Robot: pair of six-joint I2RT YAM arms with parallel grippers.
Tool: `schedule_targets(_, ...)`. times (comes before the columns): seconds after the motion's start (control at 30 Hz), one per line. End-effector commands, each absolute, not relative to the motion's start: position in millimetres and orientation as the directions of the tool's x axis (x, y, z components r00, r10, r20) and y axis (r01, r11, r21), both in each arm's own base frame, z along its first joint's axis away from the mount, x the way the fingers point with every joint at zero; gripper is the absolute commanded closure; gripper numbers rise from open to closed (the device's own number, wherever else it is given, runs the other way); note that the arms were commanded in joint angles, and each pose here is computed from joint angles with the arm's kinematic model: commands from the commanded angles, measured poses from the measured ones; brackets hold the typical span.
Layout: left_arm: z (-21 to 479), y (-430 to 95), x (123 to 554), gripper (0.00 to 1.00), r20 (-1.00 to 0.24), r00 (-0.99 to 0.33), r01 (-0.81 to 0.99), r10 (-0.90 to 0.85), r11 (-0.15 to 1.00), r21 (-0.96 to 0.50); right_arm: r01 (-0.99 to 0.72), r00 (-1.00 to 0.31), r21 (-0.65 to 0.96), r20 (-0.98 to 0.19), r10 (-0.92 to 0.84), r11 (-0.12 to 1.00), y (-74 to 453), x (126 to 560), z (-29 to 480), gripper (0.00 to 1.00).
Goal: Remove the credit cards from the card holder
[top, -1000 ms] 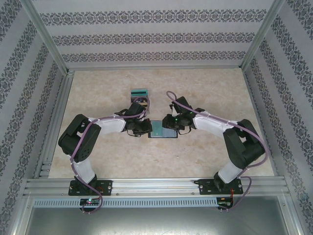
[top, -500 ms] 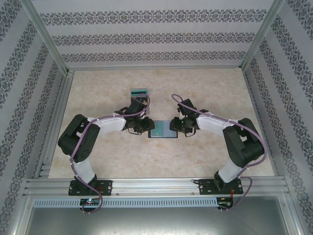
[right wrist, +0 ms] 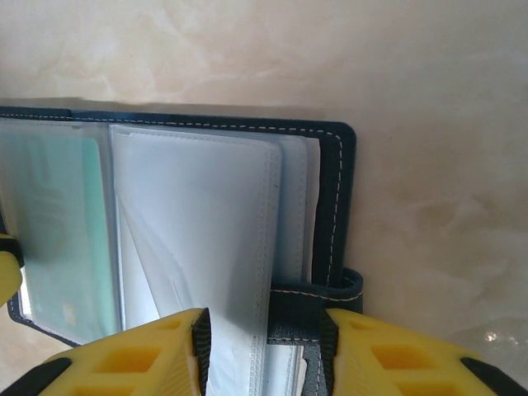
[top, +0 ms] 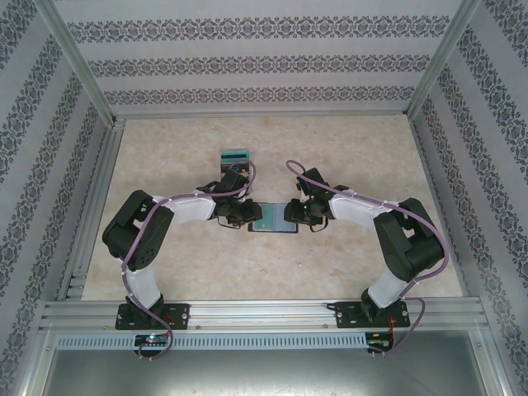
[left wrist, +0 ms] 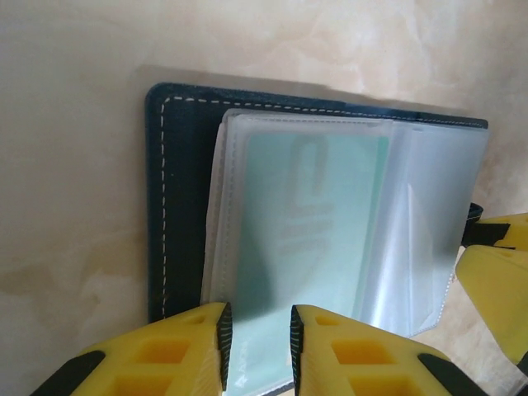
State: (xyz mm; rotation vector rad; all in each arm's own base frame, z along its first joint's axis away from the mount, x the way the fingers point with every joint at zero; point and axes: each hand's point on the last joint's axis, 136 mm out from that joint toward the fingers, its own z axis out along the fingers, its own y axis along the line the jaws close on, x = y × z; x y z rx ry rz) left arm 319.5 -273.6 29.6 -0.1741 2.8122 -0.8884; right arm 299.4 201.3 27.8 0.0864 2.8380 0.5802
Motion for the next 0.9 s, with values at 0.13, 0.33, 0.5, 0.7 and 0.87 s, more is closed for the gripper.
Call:
schedule_targets(0.13,26,-272,314,0.72,-0.127,-0.980,-0.062,-0.155,0.836,-0.544,0.008,-0.977,0.357,-0.195,0.083,0.934,198,288,13,0.58)
schedule_targets(0.33,26,-289,314,0.72,-0.106,-0.986,-0.041,-0.127,0.809,-0.587,0.009,-0.978,0.360,-0.193,0.084,0.933,199,288,12,0.58)
schedule_targets(0.5,30,-308,314,0.71,-0.103,-0.990,-0.012,-0.095,0.787,-0.617,0.007,-0.978,0.362,-0.193,0.083,0.932,201,288,12,0.58)
schedule_targets(0.7,43,-317,318,0.66,-0.126,-0.987,0.009,-0.097,0.755,-0.656,0.010,-0.978,0.359,-0.190,0.083,0.933,201,287,10,0.58)
schedule_targets(0.87,50,-306,321,0.65,-0.166,-0.980,0.014,-0.112,0.788,-0.616,0.009,-0.978,0.358,-0.191,0.083,0.934,201,288,11,0.58)
